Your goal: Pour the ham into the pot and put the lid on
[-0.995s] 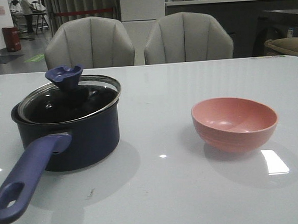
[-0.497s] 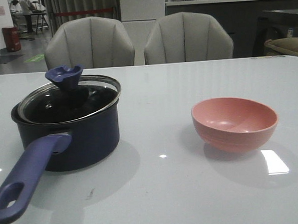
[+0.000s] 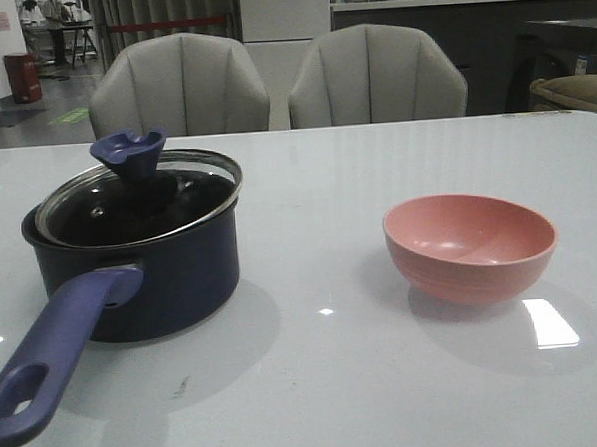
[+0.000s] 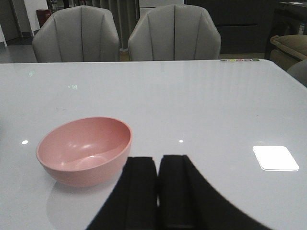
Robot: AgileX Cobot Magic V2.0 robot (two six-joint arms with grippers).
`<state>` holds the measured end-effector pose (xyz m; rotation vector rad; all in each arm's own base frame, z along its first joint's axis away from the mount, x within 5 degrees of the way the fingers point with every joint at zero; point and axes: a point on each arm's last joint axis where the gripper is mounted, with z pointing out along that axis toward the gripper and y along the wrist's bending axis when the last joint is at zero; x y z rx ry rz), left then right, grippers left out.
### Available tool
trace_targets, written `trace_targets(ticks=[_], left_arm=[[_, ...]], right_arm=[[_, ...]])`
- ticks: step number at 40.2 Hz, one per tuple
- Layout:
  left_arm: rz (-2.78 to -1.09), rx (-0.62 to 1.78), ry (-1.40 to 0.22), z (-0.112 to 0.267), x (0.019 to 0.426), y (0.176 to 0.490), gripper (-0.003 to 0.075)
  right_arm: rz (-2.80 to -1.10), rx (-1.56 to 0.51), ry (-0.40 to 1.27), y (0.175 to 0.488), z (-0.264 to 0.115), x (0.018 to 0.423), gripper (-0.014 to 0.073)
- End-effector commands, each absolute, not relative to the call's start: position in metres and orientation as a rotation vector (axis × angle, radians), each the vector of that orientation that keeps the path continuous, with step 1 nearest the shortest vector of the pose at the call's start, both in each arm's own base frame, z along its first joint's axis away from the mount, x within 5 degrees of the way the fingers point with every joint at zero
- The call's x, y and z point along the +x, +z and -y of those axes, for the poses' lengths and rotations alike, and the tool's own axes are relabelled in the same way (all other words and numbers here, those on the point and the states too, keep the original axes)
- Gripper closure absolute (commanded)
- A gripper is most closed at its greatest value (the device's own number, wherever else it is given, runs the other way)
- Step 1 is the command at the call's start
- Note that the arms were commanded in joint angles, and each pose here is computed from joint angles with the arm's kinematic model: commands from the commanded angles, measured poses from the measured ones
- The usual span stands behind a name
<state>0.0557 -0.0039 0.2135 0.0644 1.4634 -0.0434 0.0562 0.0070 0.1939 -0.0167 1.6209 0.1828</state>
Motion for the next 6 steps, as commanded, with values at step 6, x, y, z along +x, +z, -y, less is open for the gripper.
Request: trace_targets(ticks=[6], left_arm=[[-1.391,0.056,-0.048,0.0037,0.0542,0.2145,0.0607]], right_arm=[[-1.504,-0.032,0.179,0.2051,-0.0072,0.0544,0.0445]])
